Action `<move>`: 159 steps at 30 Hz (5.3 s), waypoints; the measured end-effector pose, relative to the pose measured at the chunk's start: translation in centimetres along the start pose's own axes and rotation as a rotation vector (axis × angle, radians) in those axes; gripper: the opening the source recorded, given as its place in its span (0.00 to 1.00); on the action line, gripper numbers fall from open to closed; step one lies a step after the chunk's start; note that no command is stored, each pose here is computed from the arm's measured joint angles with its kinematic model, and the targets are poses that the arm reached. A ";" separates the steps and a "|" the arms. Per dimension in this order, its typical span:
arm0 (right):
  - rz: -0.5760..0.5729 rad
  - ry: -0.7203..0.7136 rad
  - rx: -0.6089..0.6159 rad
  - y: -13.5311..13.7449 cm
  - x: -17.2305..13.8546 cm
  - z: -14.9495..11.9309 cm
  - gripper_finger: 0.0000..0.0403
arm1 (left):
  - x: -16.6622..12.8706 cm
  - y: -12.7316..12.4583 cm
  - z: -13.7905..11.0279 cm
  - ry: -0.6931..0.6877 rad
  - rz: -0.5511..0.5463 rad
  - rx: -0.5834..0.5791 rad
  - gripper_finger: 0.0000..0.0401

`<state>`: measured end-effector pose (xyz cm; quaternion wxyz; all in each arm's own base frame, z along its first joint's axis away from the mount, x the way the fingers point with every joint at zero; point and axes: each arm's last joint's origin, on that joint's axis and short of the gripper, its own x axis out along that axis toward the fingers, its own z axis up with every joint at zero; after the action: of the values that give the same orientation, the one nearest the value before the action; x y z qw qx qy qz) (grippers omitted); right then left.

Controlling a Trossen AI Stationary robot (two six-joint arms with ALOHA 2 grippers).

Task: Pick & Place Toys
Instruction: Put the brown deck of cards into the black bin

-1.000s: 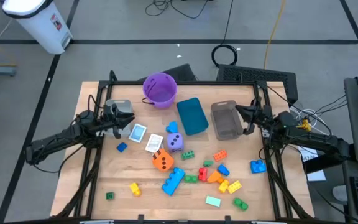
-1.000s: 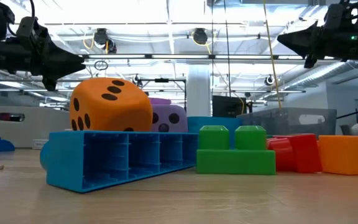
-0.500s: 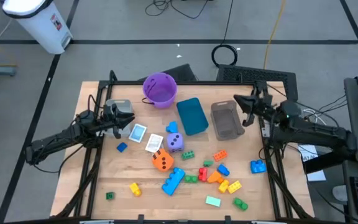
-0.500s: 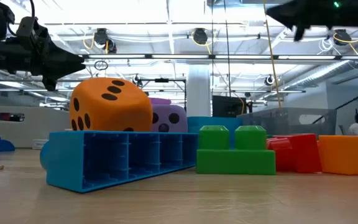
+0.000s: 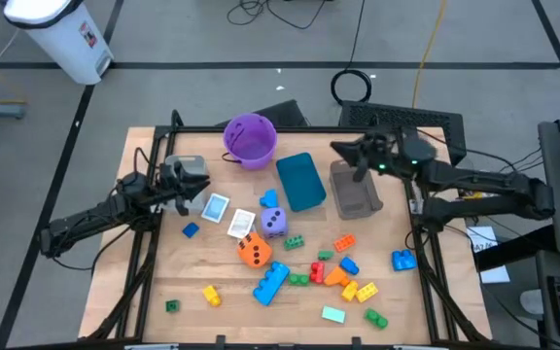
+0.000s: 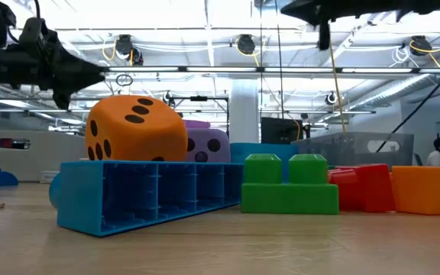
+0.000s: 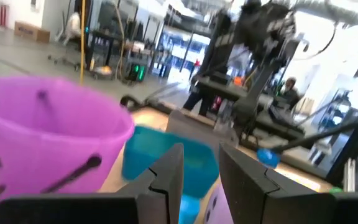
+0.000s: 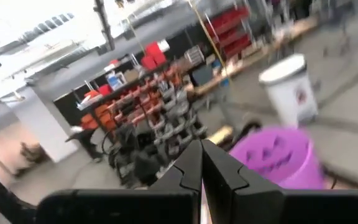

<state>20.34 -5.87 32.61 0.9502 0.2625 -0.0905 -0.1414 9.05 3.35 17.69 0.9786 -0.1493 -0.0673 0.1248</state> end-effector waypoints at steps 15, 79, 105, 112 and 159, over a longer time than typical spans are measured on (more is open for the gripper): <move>0.281 -0.140 0.173 4.0 3.2 -1.1 0.01 | -1.3 -1.4 4.8 -0.519 -0.153 -0.343 0.26; 0.332 0.374 0.063 8.9 13.7 -1.2 0.01 | 9.5 -8.9 21.1 -0.196 -0.565 -0.258 0.26; 0.593 0.413 0.082 9.8 13.4 -0.5 0.01 | 5.0 -15.2 21.6 0.568 0.003 -0.446 0.26; 0.684 0.313 0.131 10.5 13.3 0.8 0.01 | 3.9 -16.7 18.5 0.670 0.042 -0.468 0.26; 0.210 0.298 -0.433 17.4 7.3 2.9 0.01 | 0.9 -15.1 -9.6 0.468 0.556 -1.002 0.26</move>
<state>30.35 4.73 44.89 0.9964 0.0606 0.0558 -0.0182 14.90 -13.02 13.35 0.7092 -0.6261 0.1401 0.2922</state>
